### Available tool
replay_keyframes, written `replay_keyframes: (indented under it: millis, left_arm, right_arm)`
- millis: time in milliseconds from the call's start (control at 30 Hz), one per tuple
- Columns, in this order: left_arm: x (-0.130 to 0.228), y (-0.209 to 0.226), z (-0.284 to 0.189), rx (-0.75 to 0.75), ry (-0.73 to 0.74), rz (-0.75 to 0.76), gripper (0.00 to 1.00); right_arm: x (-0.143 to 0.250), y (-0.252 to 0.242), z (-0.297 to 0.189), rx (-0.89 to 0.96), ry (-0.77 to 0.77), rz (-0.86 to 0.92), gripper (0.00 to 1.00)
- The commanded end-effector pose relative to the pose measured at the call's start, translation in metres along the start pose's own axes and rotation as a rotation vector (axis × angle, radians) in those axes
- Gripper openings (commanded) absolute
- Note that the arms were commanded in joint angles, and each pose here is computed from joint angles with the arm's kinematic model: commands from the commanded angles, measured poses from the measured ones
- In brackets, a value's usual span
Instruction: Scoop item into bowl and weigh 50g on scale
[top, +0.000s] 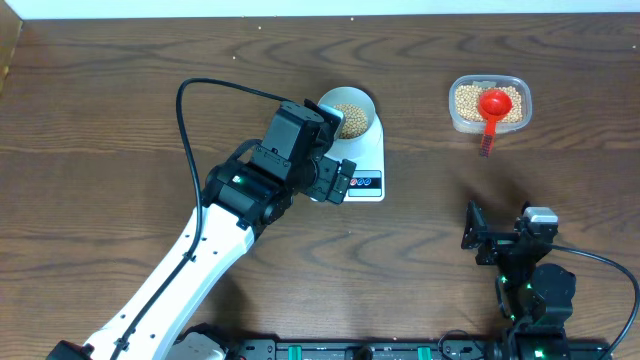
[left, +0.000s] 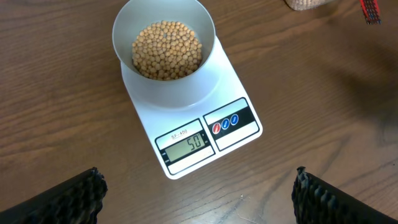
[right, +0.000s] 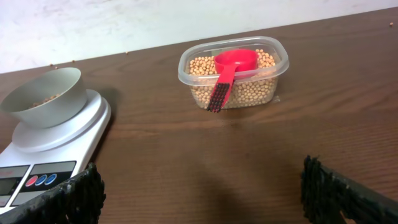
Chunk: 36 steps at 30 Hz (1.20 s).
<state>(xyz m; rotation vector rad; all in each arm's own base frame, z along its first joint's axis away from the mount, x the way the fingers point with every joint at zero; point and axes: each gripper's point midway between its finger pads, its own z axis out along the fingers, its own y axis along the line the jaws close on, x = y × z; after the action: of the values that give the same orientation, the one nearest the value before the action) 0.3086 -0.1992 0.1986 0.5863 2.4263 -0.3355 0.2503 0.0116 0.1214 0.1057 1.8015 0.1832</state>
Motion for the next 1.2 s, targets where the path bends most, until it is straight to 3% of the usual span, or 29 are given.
replay_keyframes:
  millis: [0, 633, 1167]
  left_arm:
    - [-0.001, 0.003, 0.0, -0.012, 0.001, -0.009, 0.98]
    - [-0.001, 0.003, 0.0, -0.012, 0.001, -0.008, 0.98]
    - [-0.001, 0.003, 0.0, -0.012, 0.0, -0.008, 0.98]
  right_arm:
    - [0.001, -0.002, 0.0, 0.011, 0.005, -0.015, 0.99]
    - [-0.035, 0.005, -0.013, -0.013, -0.162, -0.025, 0.99]
    - [-0.034, 0.005, -0.013, -0.013, -0.16, -0.025, 0.99]
